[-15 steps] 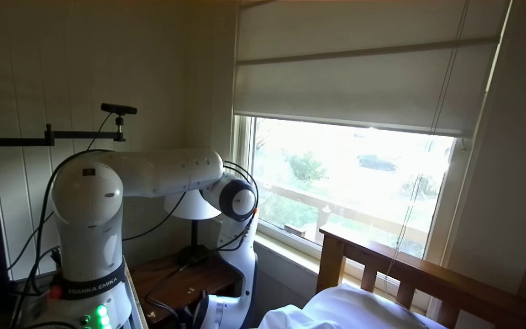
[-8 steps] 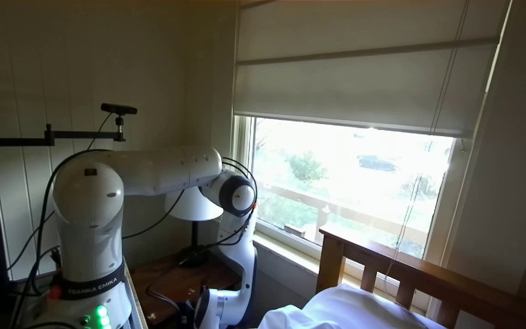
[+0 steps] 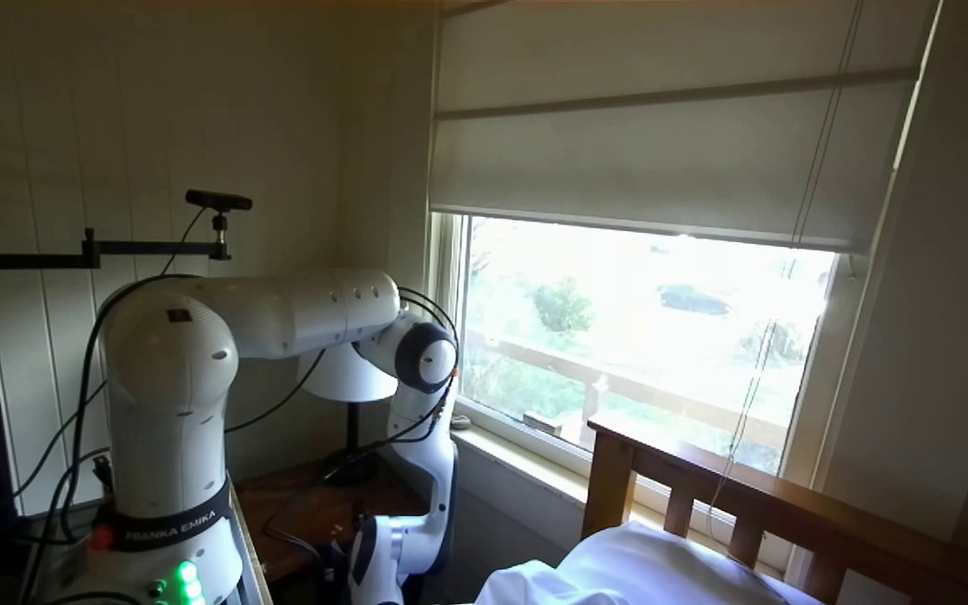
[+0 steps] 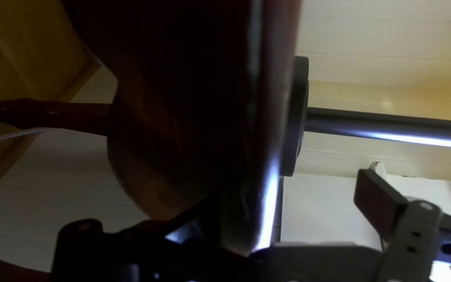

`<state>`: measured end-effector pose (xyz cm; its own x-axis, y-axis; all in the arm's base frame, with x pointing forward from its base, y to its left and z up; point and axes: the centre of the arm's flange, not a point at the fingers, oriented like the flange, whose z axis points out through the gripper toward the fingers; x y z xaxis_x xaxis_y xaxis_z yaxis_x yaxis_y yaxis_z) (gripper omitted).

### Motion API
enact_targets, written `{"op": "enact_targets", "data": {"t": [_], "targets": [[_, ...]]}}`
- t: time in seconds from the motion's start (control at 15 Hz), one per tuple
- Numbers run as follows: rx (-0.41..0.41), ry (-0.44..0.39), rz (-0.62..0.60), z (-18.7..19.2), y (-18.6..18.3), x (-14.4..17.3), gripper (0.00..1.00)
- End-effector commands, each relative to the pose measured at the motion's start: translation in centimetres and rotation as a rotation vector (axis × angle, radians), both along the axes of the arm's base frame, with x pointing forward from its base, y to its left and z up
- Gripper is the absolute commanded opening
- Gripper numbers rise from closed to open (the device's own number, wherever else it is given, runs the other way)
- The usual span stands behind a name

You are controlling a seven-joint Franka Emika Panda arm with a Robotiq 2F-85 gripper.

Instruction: Move the brown table to the right

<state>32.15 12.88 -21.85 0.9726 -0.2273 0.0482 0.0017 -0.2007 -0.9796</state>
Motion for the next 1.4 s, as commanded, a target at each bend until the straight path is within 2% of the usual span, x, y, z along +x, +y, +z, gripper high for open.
{"op": "enact_targets", "data": {"t": [0.0, 0.27, 0.6, 0.8, 0.87, 1.07, 1.13, 1.33], "targets": [[0.001, -0.015, 0.037, -0.2, 2.8, 0.5, 0.68], [-0.009, 0.002, 0.051, 1.5, 1.0, 1.9, 0.39], [-0.005, -0.023, -0.015, 2.9, -2.1, 3.3, 0.07], [0.016, 0.003, -0.039, 2.7, -2.8, 3.9, 0.08], [-0.067, 0.008, -0.005, -0.3, -2.4, 2.2, 0.32], [-0.067, 0.014, -0.013, -0.3, -2.7, 2.4, 0.31], [-0.067, 0.014, -0.013, -0.3, -2.7, 2.4, 0.08], [-0.09, -0.036, -0.075, 1.1, -5.2, 3.8, 0.08]]}}
